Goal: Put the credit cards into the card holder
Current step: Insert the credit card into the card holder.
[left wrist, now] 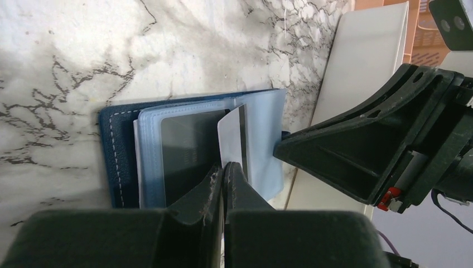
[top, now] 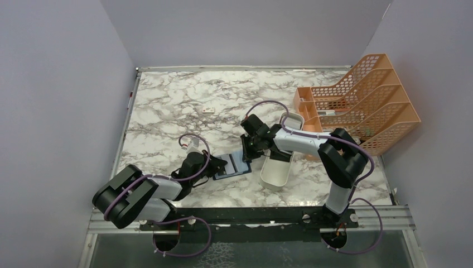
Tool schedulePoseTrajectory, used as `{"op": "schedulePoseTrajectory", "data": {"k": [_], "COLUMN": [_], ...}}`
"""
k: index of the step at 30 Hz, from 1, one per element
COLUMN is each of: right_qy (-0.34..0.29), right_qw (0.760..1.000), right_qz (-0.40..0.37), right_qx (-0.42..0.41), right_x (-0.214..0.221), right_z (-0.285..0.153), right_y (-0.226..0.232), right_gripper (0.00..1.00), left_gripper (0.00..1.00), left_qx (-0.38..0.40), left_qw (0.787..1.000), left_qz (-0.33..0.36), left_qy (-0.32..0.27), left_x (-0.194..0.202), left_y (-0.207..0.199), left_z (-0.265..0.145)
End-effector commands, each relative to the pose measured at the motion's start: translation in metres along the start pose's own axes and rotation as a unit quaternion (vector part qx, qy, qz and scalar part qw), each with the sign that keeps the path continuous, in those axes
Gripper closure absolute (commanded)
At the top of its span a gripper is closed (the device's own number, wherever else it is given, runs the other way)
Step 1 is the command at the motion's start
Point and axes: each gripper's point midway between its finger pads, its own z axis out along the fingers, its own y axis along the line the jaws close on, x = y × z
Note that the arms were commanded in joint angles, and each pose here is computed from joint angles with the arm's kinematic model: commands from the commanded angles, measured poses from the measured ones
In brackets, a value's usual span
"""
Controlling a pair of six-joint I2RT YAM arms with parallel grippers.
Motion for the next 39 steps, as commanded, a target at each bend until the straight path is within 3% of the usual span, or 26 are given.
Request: {"op": "schedulePoseTrajectory", "data": {"k": [1, 8, 16, 27, 39], "right_qy": [0.029, 0.021, 0.026, 0.038, 0.018], "right_qw": [0.998, 1.000, 1.000, 0.995, 0.996], "right_qz": [0.000, 0.000, 0.003, 0.016, 0.027], "right_qx": [0.049, 0.022, -0.016, -0.095, -0.086], "right_x": [0.018, 0.011, 0.016, 0.024, 0.018], "right_z": [0.007, -0.001, -0.002, 0.003, 0.002], "right_y": [-0.021, -0.008, 0.003, 0.027, 0.025], "right_gripper": [0.83, 0.76, 0.74, 0.76, 0.76], "left_gripper": [0.92, 0.69, 0.60, 0.57, 0.57], "left_qx": [-0.072, -0.056, -0.071, -0.079, -0.037], "left_qw": [0.996, 0.996, 0.994, 0.991, 0.994], "left_qz": [0.040, 0.064, 0.083, 0.091, 0.065], "left_qy": [0.027, 0.027, 0.024, 0.063, 0.084], "left_x": [0.014, 0.008, 0.002, 0.014, 0.022], "left_y": [0.037, 0.022, 0.018, 0.016, -0.011], "left_z": [0.000, 0.005, 0.002, 0.010, 0.006]}}
